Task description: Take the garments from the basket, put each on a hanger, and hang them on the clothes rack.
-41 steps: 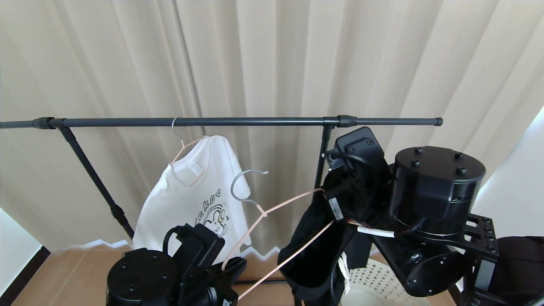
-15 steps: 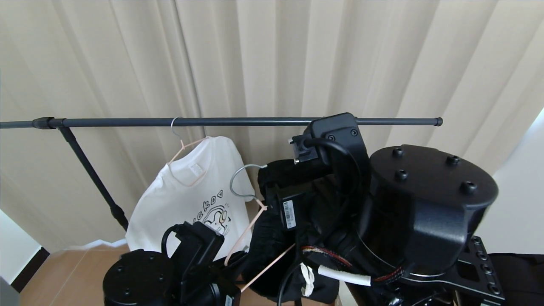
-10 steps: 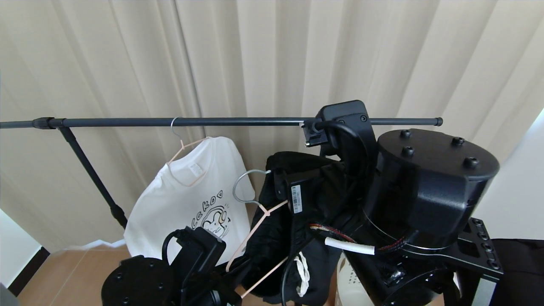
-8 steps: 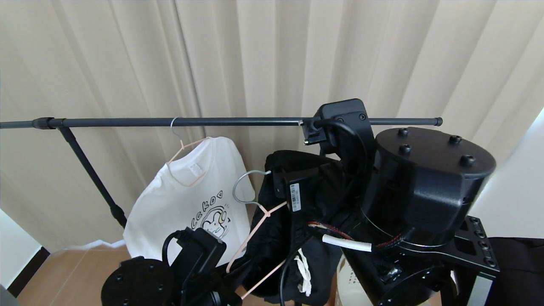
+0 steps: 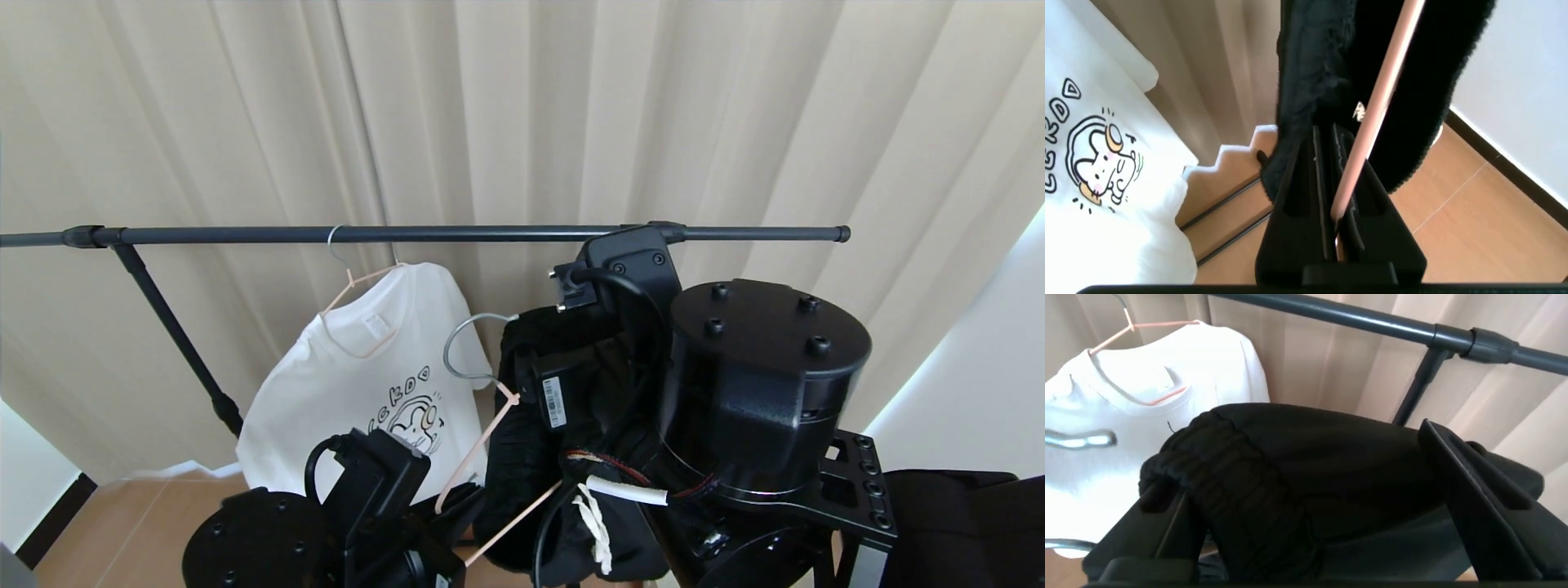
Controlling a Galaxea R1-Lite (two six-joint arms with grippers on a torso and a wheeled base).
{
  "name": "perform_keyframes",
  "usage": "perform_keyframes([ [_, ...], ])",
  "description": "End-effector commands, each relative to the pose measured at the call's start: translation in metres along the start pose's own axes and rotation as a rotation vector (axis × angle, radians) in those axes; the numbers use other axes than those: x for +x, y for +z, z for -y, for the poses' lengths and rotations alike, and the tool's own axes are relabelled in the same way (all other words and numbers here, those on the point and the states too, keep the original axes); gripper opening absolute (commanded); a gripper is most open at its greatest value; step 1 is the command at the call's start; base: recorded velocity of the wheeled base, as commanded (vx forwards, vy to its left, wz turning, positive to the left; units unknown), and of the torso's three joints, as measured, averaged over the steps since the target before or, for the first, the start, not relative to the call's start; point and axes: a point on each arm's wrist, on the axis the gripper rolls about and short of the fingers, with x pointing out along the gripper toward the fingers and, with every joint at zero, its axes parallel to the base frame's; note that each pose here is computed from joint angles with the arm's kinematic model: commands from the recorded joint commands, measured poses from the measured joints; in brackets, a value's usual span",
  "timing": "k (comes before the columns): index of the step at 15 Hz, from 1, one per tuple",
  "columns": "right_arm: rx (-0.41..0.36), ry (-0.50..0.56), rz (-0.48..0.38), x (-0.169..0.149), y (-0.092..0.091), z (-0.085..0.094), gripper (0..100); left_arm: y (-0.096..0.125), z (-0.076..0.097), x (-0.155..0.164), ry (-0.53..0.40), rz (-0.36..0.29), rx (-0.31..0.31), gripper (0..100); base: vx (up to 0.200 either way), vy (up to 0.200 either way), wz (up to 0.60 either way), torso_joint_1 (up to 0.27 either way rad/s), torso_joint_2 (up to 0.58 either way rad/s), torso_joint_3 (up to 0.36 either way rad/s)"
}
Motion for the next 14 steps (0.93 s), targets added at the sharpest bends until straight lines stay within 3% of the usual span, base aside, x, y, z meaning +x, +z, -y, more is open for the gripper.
perform_keyframes([
  [1,-0.006,0.0,-0.004,0.0,-0.002,0.0,100,0.001,-0.001,0.001,0.008,0.006,-0.005,0,0.0,0.0,0.0,0.0,0.0,0.0],
  [14,-0.011,0.003,-0.003,-0.005,-0.001,0.003,100,0.012,-0.025,0.01,0.108,0.053,-0.046,0,0.0,0.0,0.0,0.0,0.0,0.0],
])
